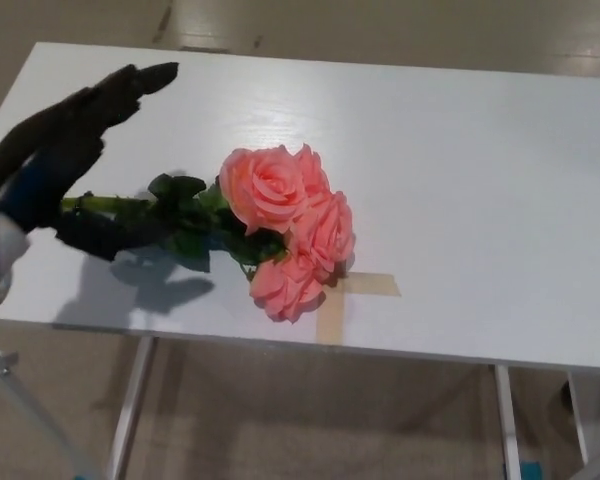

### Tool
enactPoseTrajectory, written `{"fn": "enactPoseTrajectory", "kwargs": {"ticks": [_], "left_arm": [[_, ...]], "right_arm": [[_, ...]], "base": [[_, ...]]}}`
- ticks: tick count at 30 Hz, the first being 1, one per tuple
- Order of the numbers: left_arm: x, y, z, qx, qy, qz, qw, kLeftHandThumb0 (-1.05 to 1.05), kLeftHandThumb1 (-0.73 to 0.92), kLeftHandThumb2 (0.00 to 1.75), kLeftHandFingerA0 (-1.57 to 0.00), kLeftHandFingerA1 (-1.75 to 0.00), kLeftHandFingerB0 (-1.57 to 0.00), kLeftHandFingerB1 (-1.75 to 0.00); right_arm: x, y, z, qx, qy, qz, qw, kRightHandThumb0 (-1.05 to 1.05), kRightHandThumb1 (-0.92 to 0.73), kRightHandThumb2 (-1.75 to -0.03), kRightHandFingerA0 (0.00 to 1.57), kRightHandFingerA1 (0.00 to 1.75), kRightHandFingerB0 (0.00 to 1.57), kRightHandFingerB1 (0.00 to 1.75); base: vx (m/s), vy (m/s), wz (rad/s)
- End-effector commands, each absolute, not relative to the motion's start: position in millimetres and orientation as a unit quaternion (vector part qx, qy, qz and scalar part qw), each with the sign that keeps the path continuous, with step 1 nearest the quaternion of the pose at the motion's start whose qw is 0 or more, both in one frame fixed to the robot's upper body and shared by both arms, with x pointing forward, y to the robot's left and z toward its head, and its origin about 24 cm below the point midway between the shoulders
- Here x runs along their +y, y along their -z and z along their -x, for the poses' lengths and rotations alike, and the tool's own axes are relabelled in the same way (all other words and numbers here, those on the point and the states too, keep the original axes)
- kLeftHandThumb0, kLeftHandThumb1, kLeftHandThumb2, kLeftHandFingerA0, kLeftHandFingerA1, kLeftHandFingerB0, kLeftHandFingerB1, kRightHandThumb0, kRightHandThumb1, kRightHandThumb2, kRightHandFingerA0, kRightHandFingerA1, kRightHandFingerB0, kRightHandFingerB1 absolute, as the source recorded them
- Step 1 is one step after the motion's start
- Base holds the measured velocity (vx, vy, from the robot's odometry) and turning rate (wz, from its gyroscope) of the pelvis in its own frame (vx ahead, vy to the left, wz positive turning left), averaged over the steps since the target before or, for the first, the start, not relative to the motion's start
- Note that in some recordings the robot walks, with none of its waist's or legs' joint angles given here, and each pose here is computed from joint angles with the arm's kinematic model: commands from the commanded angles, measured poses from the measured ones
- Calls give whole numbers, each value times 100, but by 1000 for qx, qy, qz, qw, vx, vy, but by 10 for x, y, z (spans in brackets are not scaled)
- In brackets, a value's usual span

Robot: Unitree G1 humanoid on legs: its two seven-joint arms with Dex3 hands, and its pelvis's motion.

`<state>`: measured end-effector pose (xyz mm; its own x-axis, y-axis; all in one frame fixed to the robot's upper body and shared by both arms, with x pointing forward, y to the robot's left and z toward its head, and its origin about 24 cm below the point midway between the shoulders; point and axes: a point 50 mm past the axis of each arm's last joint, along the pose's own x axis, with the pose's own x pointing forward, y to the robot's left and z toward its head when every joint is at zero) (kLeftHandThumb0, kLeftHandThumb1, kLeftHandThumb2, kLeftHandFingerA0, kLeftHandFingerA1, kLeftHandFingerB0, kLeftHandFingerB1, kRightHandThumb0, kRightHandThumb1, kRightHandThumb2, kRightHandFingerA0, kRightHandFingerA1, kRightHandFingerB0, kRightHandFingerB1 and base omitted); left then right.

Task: Use the left hand to pick up the rose and passes it to a human.

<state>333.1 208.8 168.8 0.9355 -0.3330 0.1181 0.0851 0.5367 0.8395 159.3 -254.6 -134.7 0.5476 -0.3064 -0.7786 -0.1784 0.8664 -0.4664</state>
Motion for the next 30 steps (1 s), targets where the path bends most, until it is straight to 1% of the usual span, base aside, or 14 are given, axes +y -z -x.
{"fn": "enactPoseTrajectory", "kwargs": {"ticks": [1,2,15,17,18,19,24,27,28,29,30], "left_arm": [[2150,-1581,-3608,-9,72,-580,811,-48,33,71,0,-13,0,-21],[2123,-1565,-3643,1,80,-593,801,-49,33,71,0,-12,0,-20],[1899,-1412,-3796,39,129,-654,745,-53,35,73,0,-11,0,-20],[1880,-1403,-3802,41,133,-660,738,-53,35,73,0,-11,0,-20],[1865,-1400,-3800,41,134,-662,736,-54,35,67,0,-8,-2,-19],[1847,-1396,-3800,42,136,-663,734,-54,35,72,0,-10,0,-19],[1766,-1382,-3837,48,141,-668,729,-55,36,72,0,-7,-1,-18],[1728,-1364,-3856,51,140,-669,728,-53,35,72,0,-11,-1,-21],[1715,-1357,-3862,52,140,-669,728,-52,44,53,0,-13,0,-24],[1703,-1347,-3866,53,139,-669,728,-52,34,73,0,-13,0,-22],[1693,-1334,-3872,53,139,-669,728,-52,34,73,0,-13,0,-22]], "right_arm": [[-2584,1366,-1528,489,37,252,834,-25,-67,-60,70,45,55,39],[-2582,1367,-1525,489,37,252,834,-25,-67,-60,70,45,55,39],[-2586,1365,-1531,490,33,254,833,-25,-67,-60,70,45,55,39],[-2585,1366,-1529,490,33,253,833,-25,-67,-60,70,45,55,40],[-2586,1366,-1528,490,33,253,833,-25,-67,-60,70,45,55,39],[-2586,1366,-1528,490,32,254,833,-25,-67,-60,70,45,55,39],[-2585,1357,-1549,487,31,254,835,-25,-67,-60,70,45,55,39],[-2586,1356,-1549,487,31,253,835,-25,-67,-60,70,45,55,39],[-2587,1356,-1549,487,31,253,835,-25,-67,-60,70,45,55,39],[-2586,1359,-1544,488,31,253,835,-25,-67,-60,70,45,55,39],[-2590,1358,-1543,488,31,253,835,-25,-68,-60,71,45,56,40]], "base": [[0,0,0],[0,0,0],[0,0,0],[0,0,0],[0,0,0],[0,0,0],[0,0,0],[0,0,0],[0,0,0],[0,0,0],[0,0,0]]}}
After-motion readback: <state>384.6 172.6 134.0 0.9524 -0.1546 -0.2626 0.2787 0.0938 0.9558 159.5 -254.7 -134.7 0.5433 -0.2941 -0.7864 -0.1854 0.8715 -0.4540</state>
